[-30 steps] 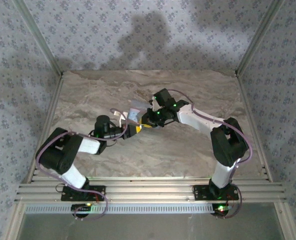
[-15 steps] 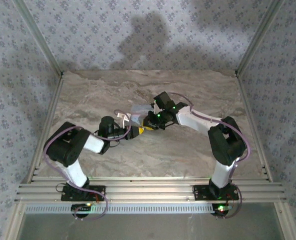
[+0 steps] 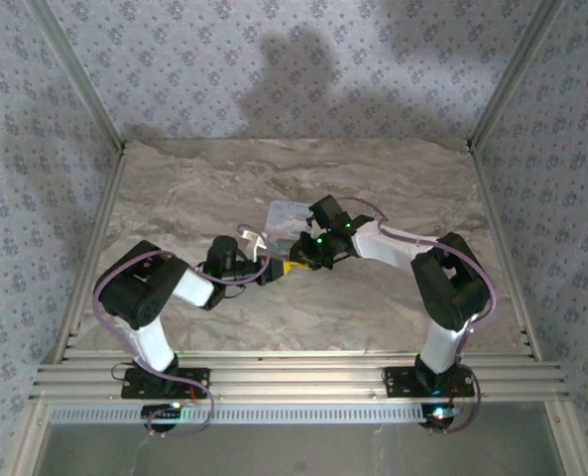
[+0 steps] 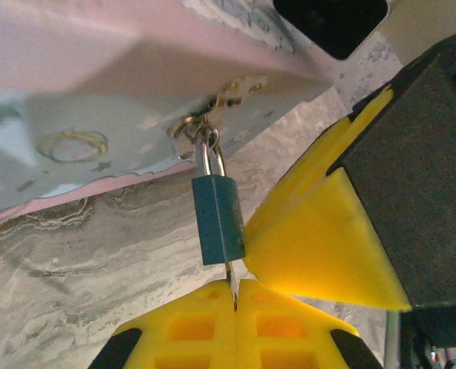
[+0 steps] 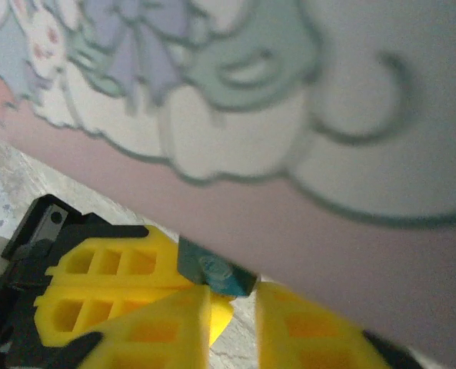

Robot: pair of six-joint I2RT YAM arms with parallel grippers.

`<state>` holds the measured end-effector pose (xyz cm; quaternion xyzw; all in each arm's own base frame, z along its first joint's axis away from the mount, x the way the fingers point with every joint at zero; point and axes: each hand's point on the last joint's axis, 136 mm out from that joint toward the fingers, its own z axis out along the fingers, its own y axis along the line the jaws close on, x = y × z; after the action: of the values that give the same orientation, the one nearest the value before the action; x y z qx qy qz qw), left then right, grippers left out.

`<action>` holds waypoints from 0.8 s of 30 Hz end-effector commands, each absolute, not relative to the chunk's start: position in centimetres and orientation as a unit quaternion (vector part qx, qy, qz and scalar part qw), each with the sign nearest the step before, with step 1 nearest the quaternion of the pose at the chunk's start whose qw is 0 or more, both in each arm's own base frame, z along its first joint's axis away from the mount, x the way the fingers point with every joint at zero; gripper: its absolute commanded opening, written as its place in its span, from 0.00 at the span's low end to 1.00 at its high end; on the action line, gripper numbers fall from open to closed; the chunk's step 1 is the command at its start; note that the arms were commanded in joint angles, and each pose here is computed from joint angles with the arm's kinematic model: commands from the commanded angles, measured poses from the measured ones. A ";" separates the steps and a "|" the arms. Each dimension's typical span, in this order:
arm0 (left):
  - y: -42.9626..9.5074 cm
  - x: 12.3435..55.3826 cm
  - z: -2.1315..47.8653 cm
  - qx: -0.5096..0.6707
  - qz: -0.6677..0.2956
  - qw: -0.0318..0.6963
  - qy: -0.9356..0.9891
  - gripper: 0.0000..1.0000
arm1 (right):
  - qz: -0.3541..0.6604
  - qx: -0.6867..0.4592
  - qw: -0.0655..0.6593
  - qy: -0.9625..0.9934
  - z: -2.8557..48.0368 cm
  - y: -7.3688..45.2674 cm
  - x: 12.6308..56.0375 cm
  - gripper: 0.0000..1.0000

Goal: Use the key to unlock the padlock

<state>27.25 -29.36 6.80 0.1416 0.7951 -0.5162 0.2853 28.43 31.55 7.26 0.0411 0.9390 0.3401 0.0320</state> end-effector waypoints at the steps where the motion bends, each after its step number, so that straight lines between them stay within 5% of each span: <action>1: -30.2 28.4 9.9 0.186 -0.523 0.377 0.741 0.00 | 0.336 0.033 0.010 0.941 6.7 31.9 26.1 0.27; 7: -29.9 28.4 7.7 0.182 -0.502 0.373 0.759 0.00 | 0.318 0.056 0.062 0.945 8.1 30.0 27.1 0.52; 24: -30.9 27.3 5.3 0.221 -0.434 0.371 0.791 0.00 | 0.318 0.150 0.130 0.927 7.4 28.6 30.0 0.56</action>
<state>26.78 -30.43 3.98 0.2050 0.8022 -0.4420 0.3451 29.23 29.12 8.46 0.1165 0.9308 0.3247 0.1209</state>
